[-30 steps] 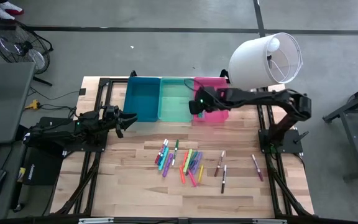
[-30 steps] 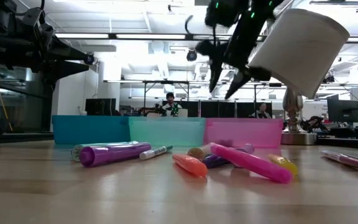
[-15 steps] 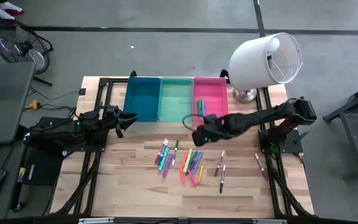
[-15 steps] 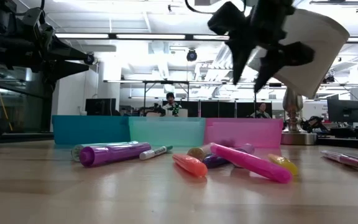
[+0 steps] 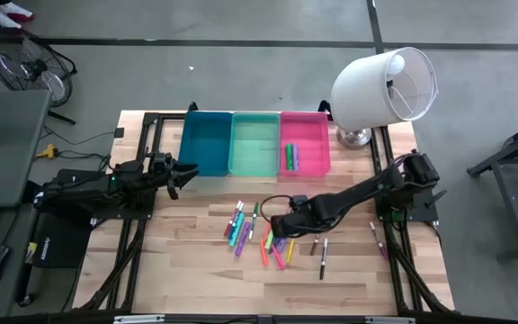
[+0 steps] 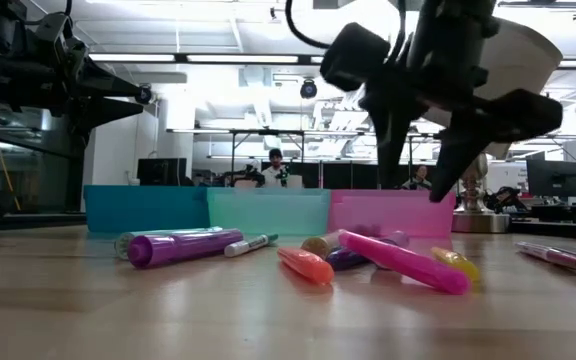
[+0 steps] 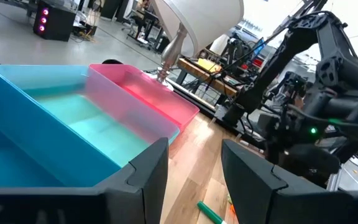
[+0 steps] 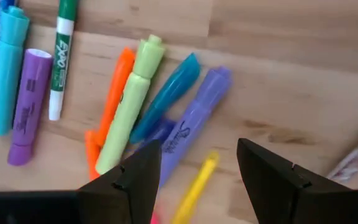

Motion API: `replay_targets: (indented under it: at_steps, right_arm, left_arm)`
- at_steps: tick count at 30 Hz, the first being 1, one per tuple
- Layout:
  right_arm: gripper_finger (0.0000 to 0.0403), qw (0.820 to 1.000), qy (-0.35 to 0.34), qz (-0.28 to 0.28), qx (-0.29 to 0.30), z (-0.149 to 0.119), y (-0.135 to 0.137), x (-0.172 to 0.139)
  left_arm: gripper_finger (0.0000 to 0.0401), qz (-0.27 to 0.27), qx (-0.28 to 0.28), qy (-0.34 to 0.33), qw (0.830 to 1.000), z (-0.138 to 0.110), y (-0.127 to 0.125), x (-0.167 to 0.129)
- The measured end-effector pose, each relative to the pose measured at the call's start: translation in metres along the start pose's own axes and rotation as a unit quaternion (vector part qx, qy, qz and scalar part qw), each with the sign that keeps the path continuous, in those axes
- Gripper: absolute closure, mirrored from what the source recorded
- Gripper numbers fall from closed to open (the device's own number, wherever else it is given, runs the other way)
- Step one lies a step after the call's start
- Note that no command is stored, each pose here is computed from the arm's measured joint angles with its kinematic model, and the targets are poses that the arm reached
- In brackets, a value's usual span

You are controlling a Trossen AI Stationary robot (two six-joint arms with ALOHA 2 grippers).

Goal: Pick & Place Markers
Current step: Put the right purple highlighter pen into the pink bin

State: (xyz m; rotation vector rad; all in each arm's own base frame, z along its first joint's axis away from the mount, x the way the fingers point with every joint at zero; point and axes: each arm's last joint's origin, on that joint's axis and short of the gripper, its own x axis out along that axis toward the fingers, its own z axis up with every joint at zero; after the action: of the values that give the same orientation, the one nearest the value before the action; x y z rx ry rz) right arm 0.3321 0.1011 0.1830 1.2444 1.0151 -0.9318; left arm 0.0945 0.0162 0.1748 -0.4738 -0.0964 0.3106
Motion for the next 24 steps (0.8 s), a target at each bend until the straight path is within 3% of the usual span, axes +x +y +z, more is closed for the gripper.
replay_targets:
  at_steps: [10,24]
  right_arm:
    - [0.0203,0.996,0.029,-0.014,0.083,0.001,0.006,0.031]
    - [0.0204,0.989,0.053,-0.080,0.116,0.006,0.004,0.046]
  left_arm:
    - [0.0254,0.000,0.000,0.000,1.000,0.000,0.000,0.000]
    - [0.0254,0.000,0.000,0.000,1.000,0.000,0.000,0.000]
